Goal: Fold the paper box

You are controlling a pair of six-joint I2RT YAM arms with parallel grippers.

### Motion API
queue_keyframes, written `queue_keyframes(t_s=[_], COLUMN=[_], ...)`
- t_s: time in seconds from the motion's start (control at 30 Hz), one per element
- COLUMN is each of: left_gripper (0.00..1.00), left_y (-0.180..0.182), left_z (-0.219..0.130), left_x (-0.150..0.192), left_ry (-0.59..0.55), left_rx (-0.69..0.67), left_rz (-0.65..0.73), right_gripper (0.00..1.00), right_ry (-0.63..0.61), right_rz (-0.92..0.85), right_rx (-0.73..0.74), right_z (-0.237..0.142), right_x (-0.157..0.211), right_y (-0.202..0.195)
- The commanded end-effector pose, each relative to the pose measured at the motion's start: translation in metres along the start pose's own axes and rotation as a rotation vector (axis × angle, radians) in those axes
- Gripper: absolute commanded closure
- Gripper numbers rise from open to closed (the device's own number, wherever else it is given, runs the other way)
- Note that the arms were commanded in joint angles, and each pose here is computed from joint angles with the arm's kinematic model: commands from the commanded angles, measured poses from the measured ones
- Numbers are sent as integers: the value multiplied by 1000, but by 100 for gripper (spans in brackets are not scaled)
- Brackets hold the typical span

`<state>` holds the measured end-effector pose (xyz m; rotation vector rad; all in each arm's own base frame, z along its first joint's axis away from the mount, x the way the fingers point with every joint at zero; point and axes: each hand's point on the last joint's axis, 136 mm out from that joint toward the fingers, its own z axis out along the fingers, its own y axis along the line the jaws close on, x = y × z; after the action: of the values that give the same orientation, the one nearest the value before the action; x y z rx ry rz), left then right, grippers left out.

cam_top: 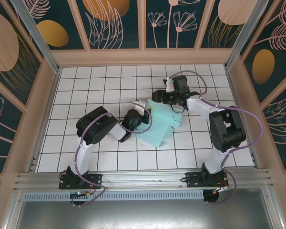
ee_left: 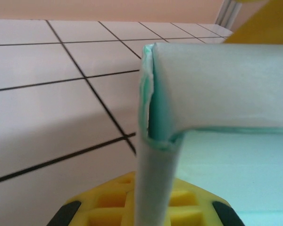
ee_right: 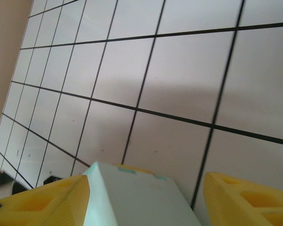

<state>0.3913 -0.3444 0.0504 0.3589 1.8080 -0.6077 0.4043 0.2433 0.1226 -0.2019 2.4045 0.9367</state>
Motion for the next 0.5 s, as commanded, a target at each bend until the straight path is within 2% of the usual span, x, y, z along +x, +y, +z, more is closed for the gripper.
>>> queue_keyframes(t_s=[0.0,0.1,0.2,0.33,0.47], left_gripper=[100,99,94,90,91], left_y=[2,5,3,2,1], left_z=[7,7,6,6,6], left_x=[-7,-5,-3,7,18], left_ry=[-50,-45,-34,0,7], left_rx=[-51,-67,-71,-73,-71], left_rz=[23,45,37,1,-2], right_gripper=[35,35,36,37,36], right_ry=[-6,3,10,39,71], right_rz=[2,27,42,46,36], right_rx=[-40,-43,-48,-95,-168], right_z=[-9,-7,-4,1,6], right_x=[3,9,12,17,23], right_y=[2,-6,-11,-5,8])
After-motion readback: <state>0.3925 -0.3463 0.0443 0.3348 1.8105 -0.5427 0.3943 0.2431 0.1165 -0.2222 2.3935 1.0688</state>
